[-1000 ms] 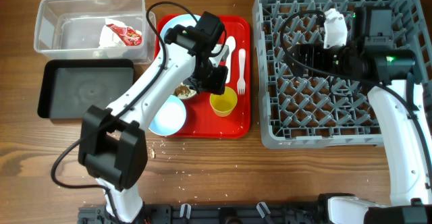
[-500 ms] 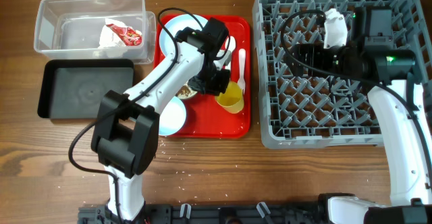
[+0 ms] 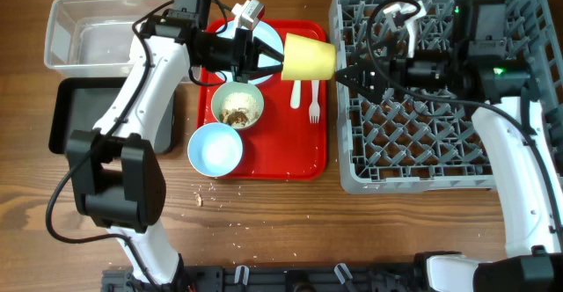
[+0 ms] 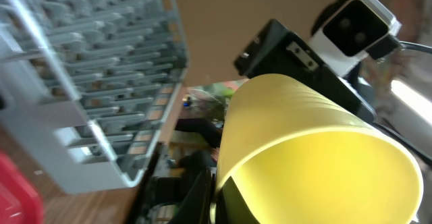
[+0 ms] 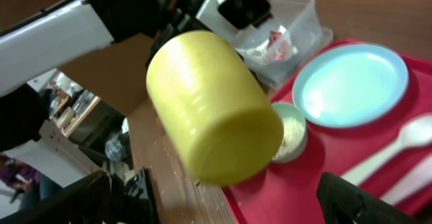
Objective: Sort waste into correct bins and load items into the dishwasher rack
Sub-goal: 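Lift the yellow cup and hand it to the right gripper, then place the yellow cup in the dish rack with the right gripper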
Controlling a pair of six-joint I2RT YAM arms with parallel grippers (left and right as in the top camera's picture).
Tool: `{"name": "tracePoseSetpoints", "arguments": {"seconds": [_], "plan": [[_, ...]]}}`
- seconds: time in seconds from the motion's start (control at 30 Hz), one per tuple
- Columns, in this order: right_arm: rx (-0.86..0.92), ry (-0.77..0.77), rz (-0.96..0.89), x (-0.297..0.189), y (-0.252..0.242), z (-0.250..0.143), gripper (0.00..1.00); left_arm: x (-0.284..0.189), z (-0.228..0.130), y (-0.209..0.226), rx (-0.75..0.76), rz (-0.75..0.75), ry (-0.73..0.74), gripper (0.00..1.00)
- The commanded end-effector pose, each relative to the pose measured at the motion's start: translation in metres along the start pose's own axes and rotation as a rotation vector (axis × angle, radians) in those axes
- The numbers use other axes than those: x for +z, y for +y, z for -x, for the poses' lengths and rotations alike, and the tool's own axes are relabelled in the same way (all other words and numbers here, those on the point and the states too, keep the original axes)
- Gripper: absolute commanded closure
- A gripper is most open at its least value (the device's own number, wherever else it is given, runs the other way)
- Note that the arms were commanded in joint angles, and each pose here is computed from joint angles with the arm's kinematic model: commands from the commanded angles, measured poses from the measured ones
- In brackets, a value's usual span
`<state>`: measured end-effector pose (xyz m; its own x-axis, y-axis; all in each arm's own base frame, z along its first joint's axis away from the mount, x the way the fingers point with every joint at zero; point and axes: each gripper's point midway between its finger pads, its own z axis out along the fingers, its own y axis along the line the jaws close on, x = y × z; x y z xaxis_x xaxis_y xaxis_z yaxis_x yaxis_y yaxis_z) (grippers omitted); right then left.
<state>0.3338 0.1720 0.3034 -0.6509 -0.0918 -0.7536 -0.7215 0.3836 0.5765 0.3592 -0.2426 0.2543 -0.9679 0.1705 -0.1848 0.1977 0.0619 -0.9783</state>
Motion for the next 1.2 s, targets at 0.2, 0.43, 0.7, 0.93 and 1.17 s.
{"name": "tracePoseSetpoints", "arguments": {"seconds": [0.2,0.43,0.7,0.93,1.17], "plan": [[-0.053,-0.029,0.062,0.014,0.01,0.018,0.13,0.022,-0.016,-0.035,0.042,-0.118,0.077,0.96],[-0.057,0.008,0.067,0.029,0.019,0.011,0.16,0.022,-0.016,-0.035,0.044,-0.118,0.077,0.96],[-0.004,0.049,-0.029,0.03,0.003,-0.001,0.44,0.022,-0.016,-0.035,0.047,-0.118,0.076,0.96],[0.224,0.013,-0.292,-0.009,-0.035,-0.005,0.48,0.003,0.005,0.012,0.071,0.152,-0.016,0.6],[0.601,0.273,-0.891,-0.079,-0.047,-0.095,0.49,-0.052,0.023,0.112,0.058,0.826,-0.125,0.51]]}}
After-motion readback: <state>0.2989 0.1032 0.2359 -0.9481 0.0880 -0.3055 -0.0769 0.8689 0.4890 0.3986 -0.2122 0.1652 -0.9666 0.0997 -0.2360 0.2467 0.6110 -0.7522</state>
